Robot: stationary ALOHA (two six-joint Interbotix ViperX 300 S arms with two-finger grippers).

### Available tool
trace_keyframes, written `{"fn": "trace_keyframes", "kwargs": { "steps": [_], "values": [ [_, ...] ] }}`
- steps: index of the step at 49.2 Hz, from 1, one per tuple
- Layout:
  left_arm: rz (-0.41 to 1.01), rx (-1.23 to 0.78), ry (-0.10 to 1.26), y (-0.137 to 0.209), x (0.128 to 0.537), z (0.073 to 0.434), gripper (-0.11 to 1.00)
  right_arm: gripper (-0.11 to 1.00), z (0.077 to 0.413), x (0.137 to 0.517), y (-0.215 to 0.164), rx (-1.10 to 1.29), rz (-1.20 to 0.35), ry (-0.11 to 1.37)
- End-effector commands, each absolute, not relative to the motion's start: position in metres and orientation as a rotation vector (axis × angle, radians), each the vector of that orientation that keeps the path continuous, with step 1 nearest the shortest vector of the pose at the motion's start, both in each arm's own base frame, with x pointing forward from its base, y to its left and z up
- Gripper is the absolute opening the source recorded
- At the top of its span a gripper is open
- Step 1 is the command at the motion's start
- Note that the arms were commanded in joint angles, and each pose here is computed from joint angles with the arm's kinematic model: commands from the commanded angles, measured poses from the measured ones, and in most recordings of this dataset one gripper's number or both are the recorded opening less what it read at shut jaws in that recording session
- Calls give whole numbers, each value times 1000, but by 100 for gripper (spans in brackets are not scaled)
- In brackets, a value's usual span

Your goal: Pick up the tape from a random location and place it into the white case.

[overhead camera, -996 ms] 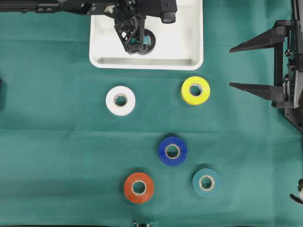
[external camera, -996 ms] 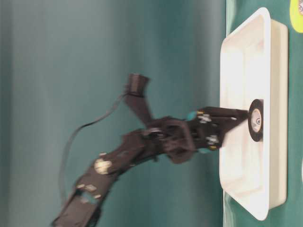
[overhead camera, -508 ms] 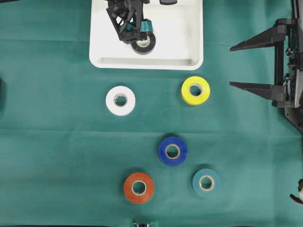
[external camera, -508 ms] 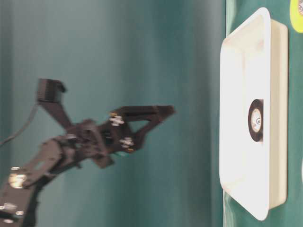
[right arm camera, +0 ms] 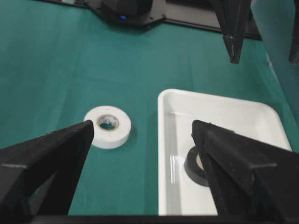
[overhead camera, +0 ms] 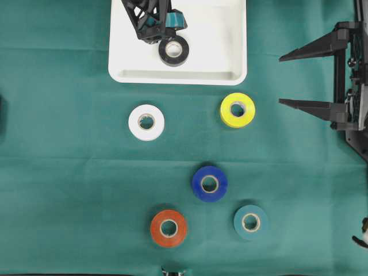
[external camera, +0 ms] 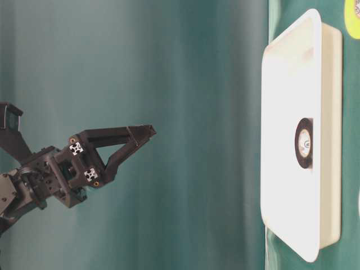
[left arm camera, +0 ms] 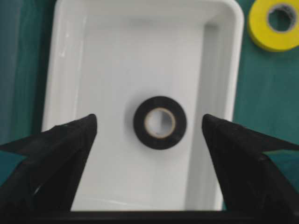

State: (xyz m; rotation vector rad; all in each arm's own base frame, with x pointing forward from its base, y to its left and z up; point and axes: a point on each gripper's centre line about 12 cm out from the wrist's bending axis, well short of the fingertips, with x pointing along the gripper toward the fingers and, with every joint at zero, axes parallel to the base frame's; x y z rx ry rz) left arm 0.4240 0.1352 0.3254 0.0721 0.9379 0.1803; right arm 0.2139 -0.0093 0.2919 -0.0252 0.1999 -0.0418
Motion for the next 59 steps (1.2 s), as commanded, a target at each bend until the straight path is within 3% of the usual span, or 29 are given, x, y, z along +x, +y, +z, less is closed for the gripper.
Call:
{"fn": "trace_keyframes", "kwargs": {
  "steps": [1, 34, 59],
  "values": [
    [179, 86, 891, 129, 419, 345, 98, 92, 303, 217, -10, -24, -44, 171],
    [-136, 201, 887, -24, 420, 330, 98, 92, 304, 217, -10, -20, -44, 166],
    [-112, 181, 863, -15, 384, 339, 98, 92, 305, 215, -10, -13, -45, 178]
  ]
}}
